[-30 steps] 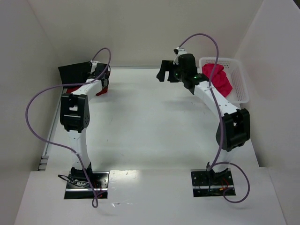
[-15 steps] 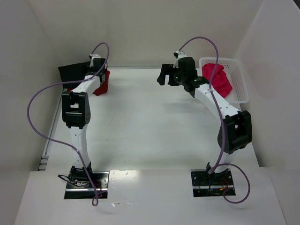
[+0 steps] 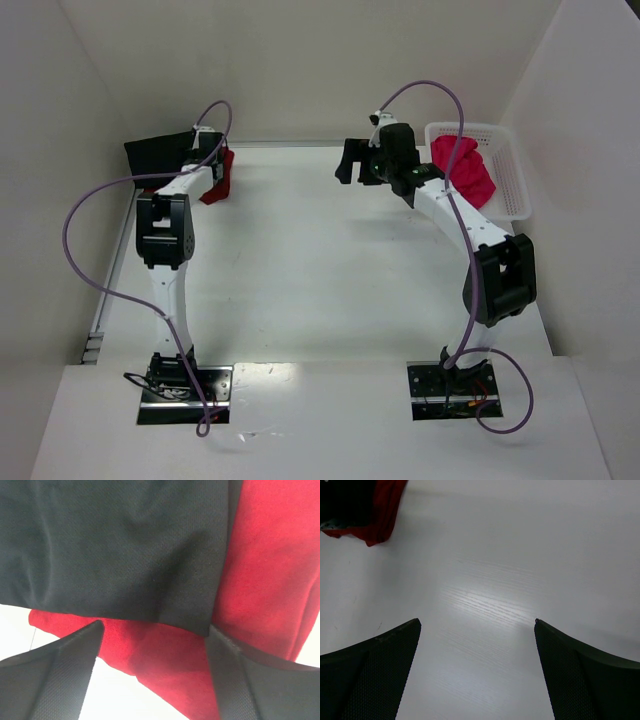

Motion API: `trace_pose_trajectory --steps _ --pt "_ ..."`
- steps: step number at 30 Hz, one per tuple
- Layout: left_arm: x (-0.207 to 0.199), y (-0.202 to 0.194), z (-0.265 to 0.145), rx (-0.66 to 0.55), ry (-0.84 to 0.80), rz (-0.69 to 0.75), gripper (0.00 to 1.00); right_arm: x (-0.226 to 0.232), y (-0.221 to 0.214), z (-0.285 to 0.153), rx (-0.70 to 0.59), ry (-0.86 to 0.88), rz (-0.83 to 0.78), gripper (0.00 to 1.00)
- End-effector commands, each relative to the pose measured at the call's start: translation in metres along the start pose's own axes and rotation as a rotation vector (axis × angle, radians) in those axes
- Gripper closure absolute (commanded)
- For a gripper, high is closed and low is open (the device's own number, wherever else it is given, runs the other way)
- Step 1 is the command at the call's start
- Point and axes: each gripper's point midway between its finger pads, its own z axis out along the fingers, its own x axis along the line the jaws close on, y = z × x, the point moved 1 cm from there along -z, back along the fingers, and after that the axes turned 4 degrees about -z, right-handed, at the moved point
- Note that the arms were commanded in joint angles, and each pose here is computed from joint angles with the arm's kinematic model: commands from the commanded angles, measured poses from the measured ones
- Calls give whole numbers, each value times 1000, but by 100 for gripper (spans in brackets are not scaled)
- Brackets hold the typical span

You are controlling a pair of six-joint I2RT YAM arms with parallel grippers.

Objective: Fold and stack the t-shirts
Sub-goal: Smooth out wrinkles on the folded tshirt

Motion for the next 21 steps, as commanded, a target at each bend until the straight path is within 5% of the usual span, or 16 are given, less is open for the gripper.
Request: trace_pose_trajectory --steps 1,8,10,13,21 --pt "6 18 4 -49 30 -13 14 -1 2 5 -9 -17 -16 0" --pt "6 25 9 -68 15 -24 35 -1 2 5 -9 -17 -16 0" --pt "6 29 8 -75 15 -20 35 -1 2 5 -9 -17 -16 0" --pt "4 31 11 -79 15 -10 21 -3 -4 5 9 -21 -14 0" --pt "-6 25 24 -66 -3 33 23 -4 -8 6 18 -23 -13 0"
